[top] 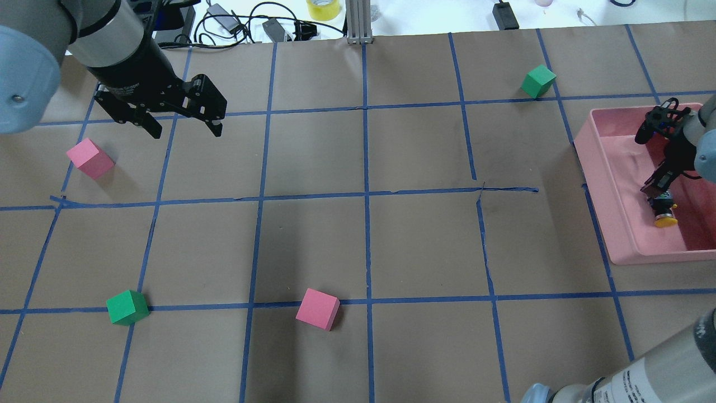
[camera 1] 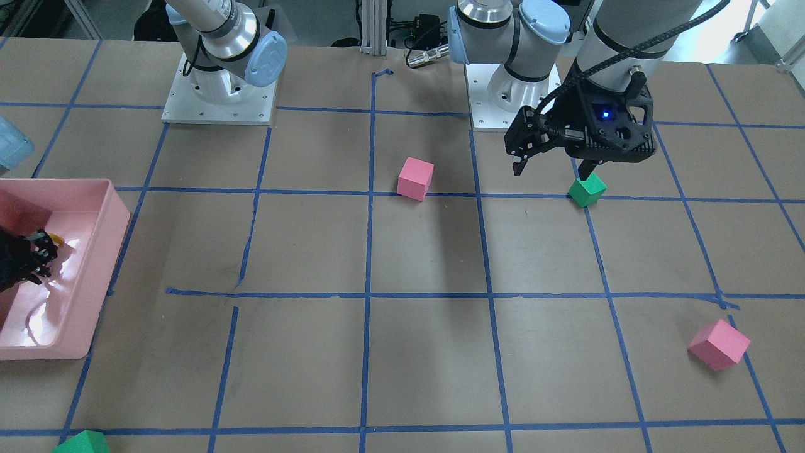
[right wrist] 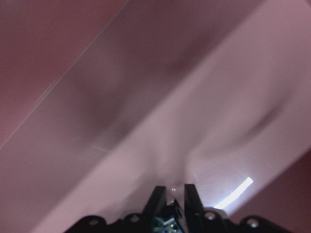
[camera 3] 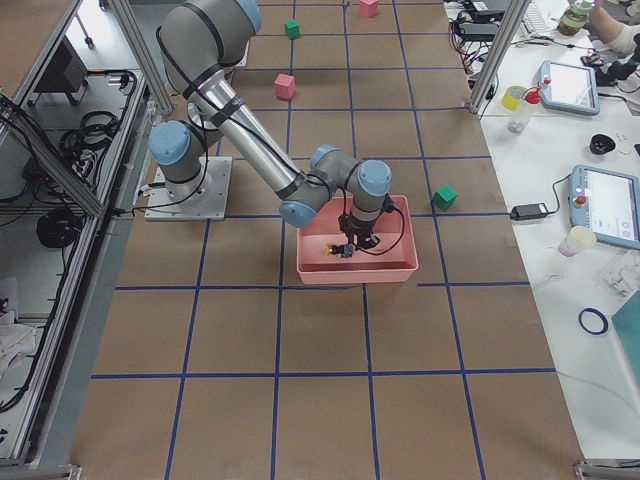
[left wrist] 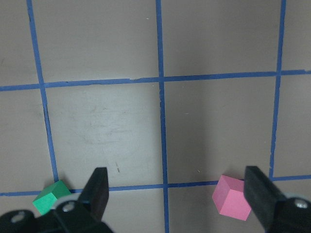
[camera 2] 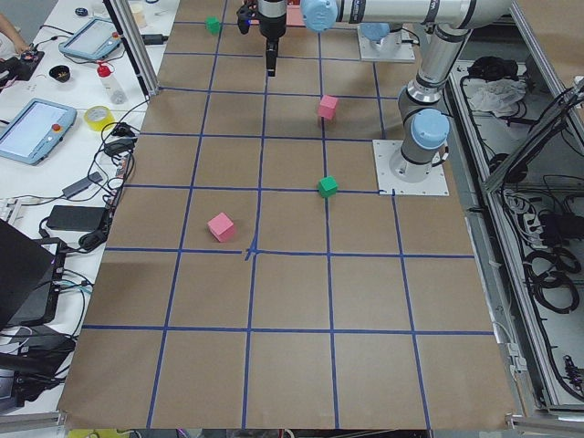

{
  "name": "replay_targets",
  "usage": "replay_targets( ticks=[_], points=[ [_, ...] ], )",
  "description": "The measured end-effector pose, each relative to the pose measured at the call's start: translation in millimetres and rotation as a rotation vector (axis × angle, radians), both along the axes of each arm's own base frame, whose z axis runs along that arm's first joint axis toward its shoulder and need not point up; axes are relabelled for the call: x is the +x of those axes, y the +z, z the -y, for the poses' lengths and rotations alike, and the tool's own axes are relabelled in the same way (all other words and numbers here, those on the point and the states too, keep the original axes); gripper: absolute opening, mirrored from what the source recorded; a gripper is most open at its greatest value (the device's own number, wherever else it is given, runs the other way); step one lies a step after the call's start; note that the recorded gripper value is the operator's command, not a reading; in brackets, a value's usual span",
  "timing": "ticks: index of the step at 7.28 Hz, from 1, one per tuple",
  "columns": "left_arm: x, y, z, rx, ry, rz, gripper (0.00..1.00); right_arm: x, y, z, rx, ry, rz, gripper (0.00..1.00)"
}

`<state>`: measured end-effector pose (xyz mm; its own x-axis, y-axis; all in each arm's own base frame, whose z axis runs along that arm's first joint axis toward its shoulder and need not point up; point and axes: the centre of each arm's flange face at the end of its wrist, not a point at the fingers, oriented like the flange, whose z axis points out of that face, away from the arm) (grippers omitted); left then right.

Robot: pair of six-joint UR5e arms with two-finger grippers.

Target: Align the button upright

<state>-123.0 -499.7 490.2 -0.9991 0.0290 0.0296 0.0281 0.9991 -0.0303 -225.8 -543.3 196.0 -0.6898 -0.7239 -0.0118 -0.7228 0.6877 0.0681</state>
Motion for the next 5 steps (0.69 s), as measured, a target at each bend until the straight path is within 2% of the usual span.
replay_targets(
  ticks=[3, 5],
  points=[
    [-1, 0, 0, 0.0, 0.0, -0.003, 1.0, 6, 17, 3, -0.013, -0.009, -0.017, 0.0],
    [-1, 0, 0, 0.0, -0.003, -0.003, 1.0, 24, 52, 6, -0.019, -0.026, -0.041, 0.0]
  ],
)
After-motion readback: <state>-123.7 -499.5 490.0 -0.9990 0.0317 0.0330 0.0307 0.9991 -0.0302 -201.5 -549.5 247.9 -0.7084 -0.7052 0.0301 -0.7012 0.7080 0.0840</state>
